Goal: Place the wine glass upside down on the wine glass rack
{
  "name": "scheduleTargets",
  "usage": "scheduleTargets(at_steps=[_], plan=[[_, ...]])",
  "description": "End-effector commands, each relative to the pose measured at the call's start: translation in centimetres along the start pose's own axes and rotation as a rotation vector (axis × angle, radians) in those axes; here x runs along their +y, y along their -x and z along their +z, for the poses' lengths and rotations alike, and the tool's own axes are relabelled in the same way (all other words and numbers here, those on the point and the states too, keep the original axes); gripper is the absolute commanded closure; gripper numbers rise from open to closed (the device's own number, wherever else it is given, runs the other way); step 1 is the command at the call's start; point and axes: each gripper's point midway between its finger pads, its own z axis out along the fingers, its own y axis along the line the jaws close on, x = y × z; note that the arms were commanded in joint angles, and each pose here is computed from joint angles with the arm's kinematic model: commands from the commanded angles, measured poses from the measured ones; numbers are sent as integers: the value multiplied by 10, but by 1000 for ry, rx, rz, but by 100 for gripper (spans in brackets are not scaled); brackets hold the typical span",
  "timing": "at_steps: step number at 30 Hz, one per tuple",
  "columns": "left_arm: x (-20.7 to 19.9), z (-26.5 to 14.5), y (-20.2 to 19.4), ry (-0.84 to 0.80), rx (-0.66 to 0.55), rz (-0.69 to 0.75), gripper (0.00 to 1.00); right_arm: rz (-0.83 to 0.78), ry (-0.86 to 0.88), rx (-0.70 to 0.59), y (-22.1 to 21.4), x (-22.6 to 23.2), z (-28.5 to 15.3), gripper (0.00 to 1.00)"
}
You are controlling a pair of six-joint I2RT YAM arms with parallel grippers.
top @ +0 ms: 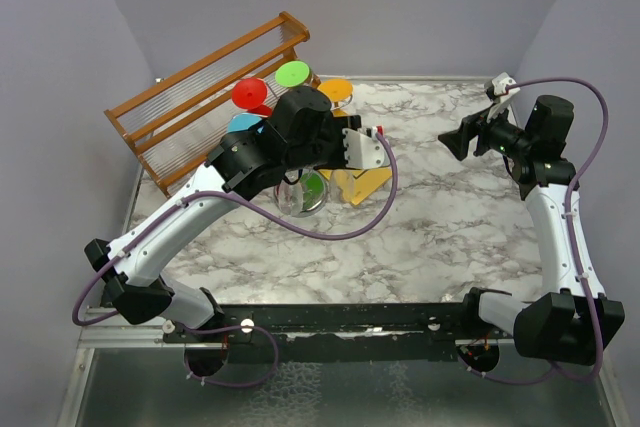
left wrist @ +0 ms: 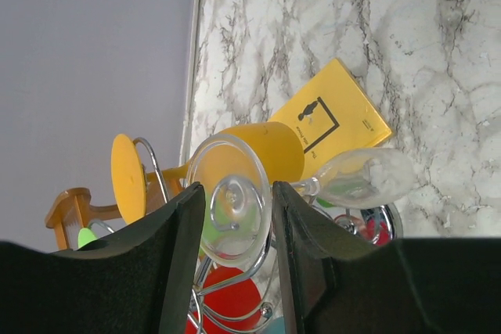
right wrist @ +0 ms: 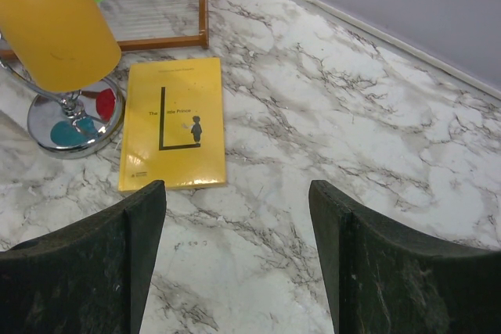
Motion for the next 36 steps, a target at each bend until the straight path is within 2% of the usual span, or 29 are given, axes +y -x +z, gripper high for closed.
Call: scheduleTargets(at_steps=[1,3,8,13,19,24,28,30,32,36], plan=[[0,-14,22,-14,-88,-27,56,-40,-14,-29,11,-1,-4,26],[-2,-18,25,-26,-103,-45,52,-45,-10,-25,14,-1,-5,26],[2,-37,25,1,-116,-100,32,-55,-21,10,20,-6,-7,26],[18,-61,19,66,-135,-174,15,-66,0,52,22,-6,-9,24],[44,-100,4,175,-163,-280,6,-40,18,105,21,-6,-5,21],[90,-146,-35,449,-125,-442,2,-70,21,212,18,13,18,14],[133,-205,-107,882,39,-586,1,-59,-45,247,27,3,20,7],[141,-236,-137,1074,93,-638,1,-57,-145,186,45,-7,12,3],[139,-259,-147,1189,77,-671,1,-64,-234,89,64,-13,1,0],[124,-280,-148,1257,-29,-681,1,-107,-348,-70,91,-15,-26,0]])
